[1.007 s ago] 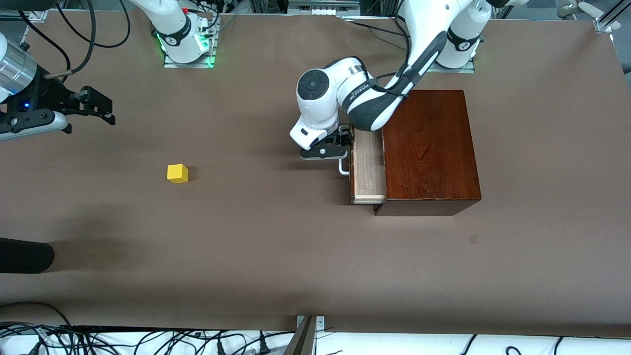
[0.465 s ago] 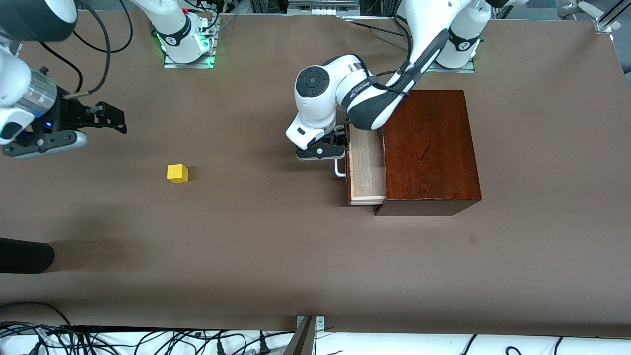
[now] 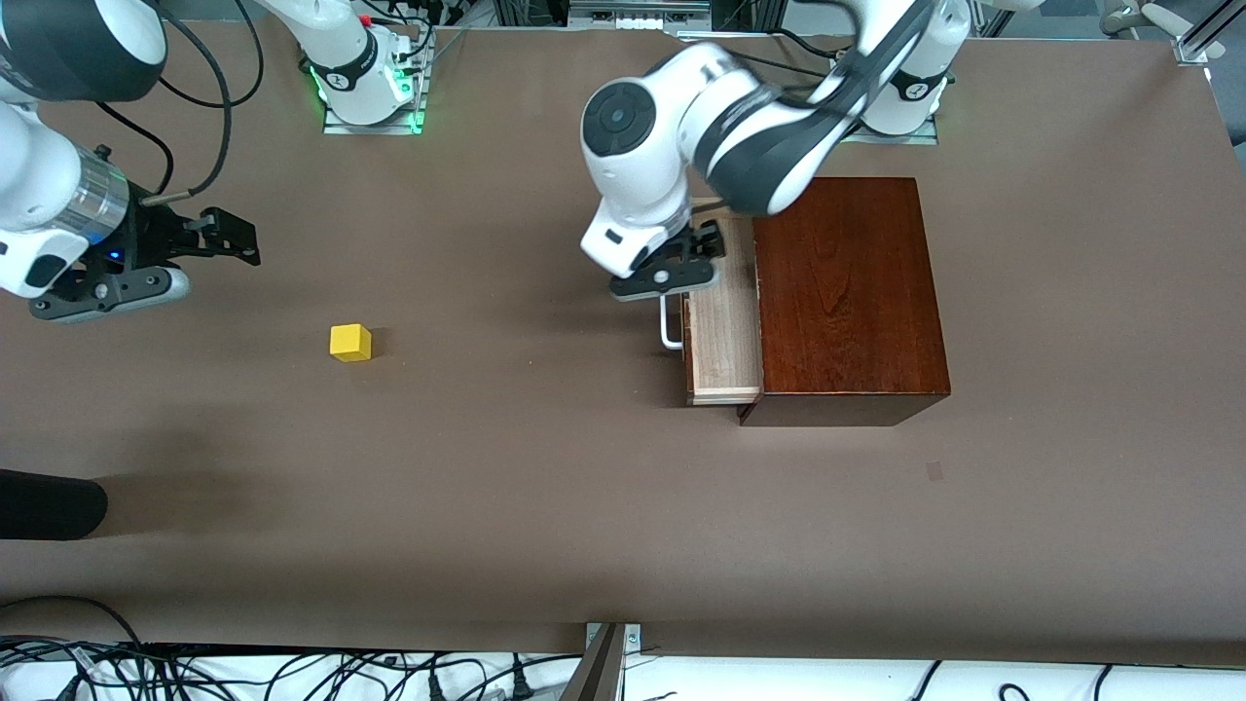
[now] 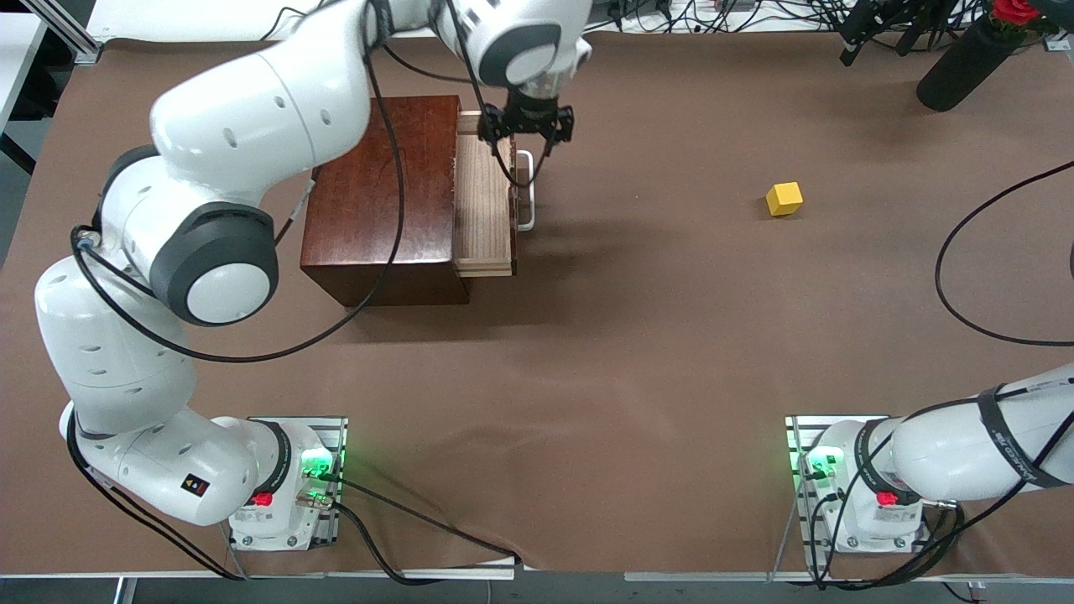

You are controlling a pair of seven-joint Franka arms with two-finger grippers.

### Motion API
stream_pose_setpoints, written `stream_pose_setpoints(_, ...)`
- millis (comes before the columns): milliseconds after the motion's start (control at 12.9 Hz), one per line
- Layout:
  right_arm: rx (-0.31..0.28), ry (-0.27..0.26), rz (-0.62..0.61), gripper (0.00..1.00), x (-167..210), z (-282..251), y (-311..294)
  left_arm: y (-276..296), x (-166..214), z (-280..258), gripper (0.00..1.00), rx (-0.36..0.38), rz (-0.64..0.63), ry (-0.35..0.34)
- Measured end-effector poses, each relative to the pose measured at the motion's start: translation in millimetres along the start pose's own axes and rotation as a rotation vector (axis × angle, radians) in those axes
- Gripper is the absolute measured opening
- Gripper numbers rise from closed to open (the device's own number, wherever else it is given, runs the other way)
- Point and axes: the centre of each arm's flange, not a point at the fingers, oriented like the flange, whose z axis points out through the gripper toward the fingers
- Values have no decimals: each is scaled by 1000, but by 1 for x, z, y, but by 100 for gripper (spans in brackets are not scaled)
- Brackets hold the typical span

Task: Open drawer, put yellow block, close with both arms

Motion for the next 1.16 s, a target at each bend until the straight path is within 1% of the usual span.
stream_pose_setpoints(77, -2, 7, 0, 100, 5, 13, 0, -23, 15, -18, 100, 2, 0, 0)
stream_pose_setpoints(232, -4, 12, 0, 100, 12, 46, 1, -86, 57, -44, 100, -14, 25, 9)
stream_pose_setpoints(465, -7, 21, 3, 100, 17, 94, 3, -195, 114, -60, 100, -22, 60, -4)
stream_pose_setpoints(542, -8, 23, 5, 100, 17, 112, 3, -230, 130, -60, 100, -34, 77, -13)
stream_pose_setpoints(697, -12, 38, 8, 100, 15, 149, 5, -292, 152, -62, 100, -114, 130, -40)
stream_pose_setpoints(775, -15, 51, 10, 100, 14, 165, 5, -317, 154, -65, 100, -141, 161, -43)
stream_pose_setpoints(930, -21, 71, 12, 100, 12, 196, 7, -361, 146, -73, 100, -133, 209, -6)
stream_pose_setpoints(1085, -28, 90, 16, 100, 11, 227, 8, -397, 127, -80, 100, -129, 256, 32)
stream_pose_setpoints(1162, -32, 103, 17, 100, 9, 244, 9, -412, 116, -81, 100, -127, 270, 38)
